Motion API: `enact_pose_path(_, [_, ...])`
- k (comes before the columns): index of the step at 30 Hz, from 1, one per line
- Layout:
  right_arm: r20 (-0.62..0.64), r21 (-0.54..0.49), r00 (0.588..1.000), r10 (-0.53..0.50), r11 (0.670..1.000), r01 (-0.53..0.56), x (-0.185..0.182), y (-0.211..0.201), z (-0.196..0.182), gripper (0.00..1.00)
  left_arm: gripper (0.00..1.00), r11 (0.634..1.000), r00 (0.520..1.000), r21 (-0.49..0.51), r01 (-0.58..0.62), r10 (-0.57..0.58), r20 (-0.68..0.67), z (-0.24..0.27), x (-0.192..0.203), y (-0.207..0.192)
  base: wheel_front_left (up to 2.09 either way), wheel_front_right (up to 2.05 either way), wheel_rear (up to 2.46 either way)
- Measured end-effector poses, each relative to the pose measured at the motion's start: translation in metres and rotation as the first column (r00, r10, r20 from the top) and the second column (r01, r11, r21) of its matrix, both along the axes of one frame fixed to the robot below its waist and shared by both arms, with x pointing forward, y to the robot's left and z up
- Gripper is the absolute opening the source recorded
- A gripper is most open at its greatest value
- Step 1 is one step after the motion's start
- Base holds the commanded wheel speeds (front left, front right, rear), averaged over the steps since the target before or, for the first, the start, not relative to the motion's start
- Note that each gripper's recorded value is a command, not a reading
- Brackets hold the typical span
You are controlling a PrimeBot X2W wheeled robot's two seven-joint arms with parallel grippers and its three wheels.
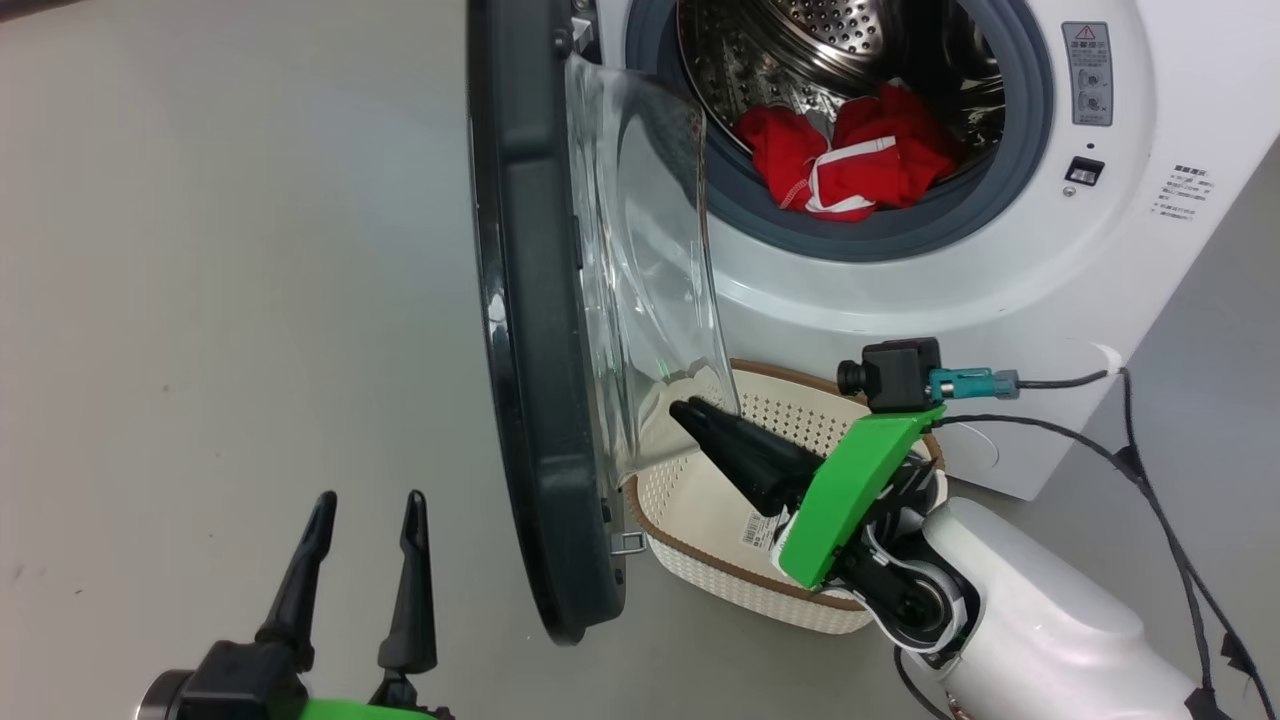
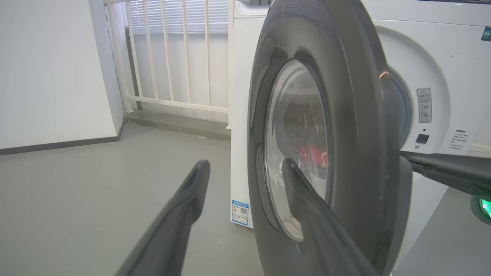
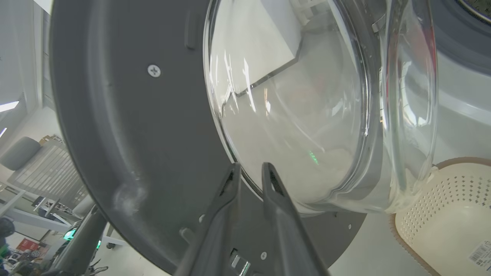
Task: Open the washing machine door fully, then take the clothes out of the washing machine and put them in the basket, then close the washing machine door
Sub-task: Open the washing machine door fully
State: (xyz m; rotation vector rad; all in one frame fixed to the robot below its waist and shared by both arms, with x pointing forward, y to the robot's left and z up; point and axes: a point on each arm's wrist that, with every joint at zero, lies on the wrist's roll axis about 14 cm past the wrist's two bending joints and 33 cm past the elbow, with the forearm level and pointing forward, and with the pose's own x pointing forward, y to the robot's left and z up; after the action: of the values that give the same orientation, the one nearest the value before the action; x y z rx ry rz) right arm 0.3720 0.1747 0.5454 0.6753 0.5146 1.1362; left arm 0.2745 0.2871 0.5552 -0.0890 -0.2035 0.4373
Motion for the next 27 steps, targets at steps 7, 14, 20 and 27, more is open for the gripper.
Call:
enact_pose_path(7, [0.301, 0.010, 0.947, -0.110, 0.994, 0.112, 0.017, -0.016, 0.014, 1.00, 1.00, 1.000, 1.000, 0.012, 0.005, -0.005, 0.031, 0.007, 0.003, -0.001, 0.00, 0.00, 0.00])
enact_pose_path(14, [0.507, 0.028, 0.831, -0.229, 0.968, 0.250, 0.046, -0.042, 0.027, 1.00, 1.00, 1.000, 0.999, 0.019, -0.009, 0.008, 0.049, 0.010, 0.003, 0.001, 0.00, 0.00, 0.00])
enact_pose_path(20, [0.601, 0.045, 0.718, -0.350, 0.912, 0.407, 0.063, -0.070, 0.029, 1.00, 1.00, 1.000, 0.999, 0.019, -0.007, 0.006, 0.047, 0.009, 0.002, 0.000, 0.00, 0.00, 0.00])
enact_pose_path(27, [0.670, 0.088, 0.598, -0.440, 0.847, 0.524, 0.057, -0.108, 0.036, 1.00, 1.00, 0.999, 0.998, 0.027, -0.020, 0.019, 0.055, 0.011, -0.001, 0.002, 0.00, 0.00, 0.00])
